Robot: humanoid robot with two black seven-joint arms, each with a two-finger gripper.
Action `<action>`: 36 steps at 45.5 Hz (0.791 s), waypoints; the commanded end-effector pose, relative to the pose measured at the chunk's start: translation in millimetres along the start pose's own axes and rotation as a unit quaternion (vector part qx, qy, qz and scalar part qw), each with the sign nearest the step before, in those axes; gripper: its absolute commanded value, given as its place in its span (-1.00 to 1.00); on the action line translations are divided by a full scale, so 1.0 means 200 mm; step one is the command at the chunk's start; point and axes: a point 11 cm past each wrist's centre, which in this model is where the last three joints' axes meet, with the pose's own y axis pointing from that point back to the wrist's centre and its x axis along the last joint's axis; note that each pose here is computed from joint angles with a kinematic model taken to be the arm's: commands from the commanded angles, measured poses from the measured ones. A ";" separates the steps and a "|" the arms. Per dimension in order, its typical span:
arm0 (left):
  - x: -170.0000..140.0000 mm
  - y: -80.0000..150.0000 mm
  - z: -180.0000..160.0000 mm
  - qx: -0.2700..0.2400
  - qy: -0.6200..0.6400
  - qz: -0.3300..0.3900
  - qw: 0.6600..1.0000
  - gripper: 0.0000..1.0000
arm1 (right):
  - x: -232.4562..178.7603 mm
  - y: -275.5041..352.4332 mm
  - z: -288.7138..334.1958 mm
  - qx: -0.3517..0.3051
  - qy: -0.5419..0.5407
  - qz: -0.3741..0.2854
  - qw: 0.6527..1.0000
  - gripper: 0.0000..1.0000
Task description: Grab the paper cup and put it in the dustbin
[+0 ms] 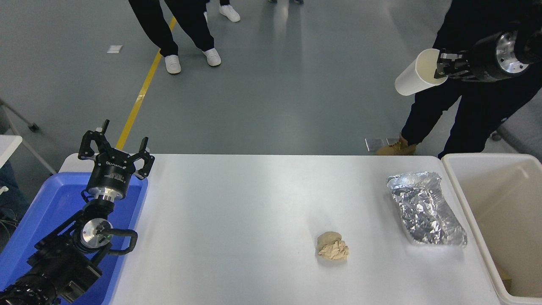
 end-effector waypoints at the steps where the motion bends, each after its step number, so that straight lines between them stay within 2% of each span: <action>1: 0.00 0.00 0.00 0.000 0.000 0.000 1.000 0.96 | -0.13 -0.09 0.37 -0.060 0.002 0.073 0.996 -1.00; 17: 0.00 0.00 0.00 0.000 0.000 0.000 1.000 0.96 | -0.45 -0.13 0.76 -0.161 -0.102 0.135 0.972 -1.00; 36: 0.00 0.00 0.00 0.000 0.000 0.000 1.000 0.96 | -1.01 -0.12 1.10 -0.247 -0.220 0.141 0.933 -1.00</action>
